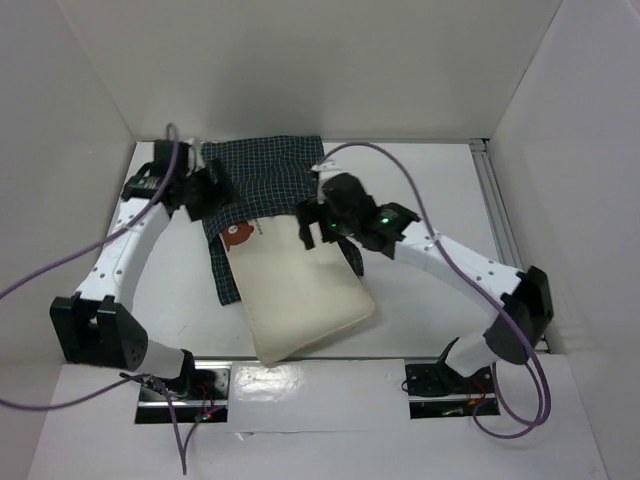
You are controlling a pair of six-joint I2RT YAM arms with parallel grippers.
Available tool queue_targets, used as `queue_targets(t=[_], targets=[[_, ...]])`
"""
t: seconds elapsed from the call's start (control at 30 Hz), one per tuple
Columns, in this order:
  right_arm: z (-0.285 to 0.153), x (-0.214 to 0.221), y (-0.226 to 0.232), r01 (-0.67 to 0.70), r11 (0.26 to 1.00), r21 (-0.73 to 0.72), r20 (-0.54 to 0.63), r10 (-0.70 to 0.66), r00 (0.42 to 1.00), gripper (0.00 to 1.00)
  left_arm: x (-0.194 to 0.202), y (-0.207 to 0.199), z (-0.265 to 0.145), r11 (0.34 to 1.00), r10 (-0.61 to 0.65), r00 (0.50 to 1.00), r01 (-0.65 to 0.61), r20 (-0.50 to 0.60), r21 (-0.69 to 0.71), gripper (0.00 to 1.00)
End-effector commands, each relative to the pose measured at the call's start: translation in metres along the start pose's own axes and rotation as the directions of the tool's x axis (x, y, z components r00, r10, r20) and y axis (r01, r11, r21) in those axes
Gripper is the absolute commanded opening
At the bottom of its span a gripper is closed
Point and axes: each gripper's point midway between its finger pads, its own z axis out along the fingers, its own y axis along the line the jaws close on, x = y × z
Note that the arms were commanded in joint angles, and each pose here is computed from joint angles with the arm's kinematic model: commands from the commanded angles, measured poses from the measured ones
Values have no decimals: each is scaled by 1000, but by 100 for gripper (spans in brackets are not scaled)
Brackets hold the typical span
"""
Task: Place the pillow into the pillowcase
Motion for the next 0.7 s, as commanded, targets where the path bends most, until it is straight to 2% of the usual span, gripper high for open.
queue_targets(t=[0.0,0.07,0.1,0.13,0.23,0.33,0.43,0.47,0.5,0.53,0.57,0.6,0.63,0.67], targets=[[15,-13,61,82,997,-14,46,-81,996,100,21,64,7,969,-224,974,226,32,-95,85],[36,8,100,139,990,-38,3,-139,990,100,25,94,7,941,-308,947,318,96,-119,88],[38,-2,119,144,987,-66,30,-142,989,100,44,111,11,928,-333,938,344,90,-143,90],[54,20,137,176,980,-90,-18,-179,984,100,43,128,12,912,-369,923,382,113,-149,91],[82,39,177,221,966,-131,-61,-230,971,100,66,161,15,865,-458,883,469,101,-178,94],[110,62,184,283,957,-68,-109,-289,951,100,77,176,13,839,-502,858,514,111,-181,96],[132,80,172,313,949,32,-132,-306,943,100,79,189,6,822,-518,843,537,142,-191,96],[142,92,167,329,943,54,-155,-317,936,93,79,189,6,822,-518,843,537,142,-191,96],[144,89,157,336,940,67,-165,-322,932,79,83,190,6,822,-523,842,539,129,-184,96],[146,95,155,328,944,41,-188,-315,930,58,81,188,6,837,-506,854,521,122,-167,96],[142,87,138,304,952,49,-196,-289,937,13,82,180,7,848,-505,857,515,106,-123,96],[140,76,134,279,960,29,-168,-271,948,0,85,175,10,868,-481,873,488,84,-91,96],[135,89,125,266,964,-21,-205,-265,942,0,87,171,10,880,-467,879,472,93,-50,96],[132,77,107,218,976,-30,-195,-219,956,0,89,166,11,894,-444,892,447,89,-24,96]])
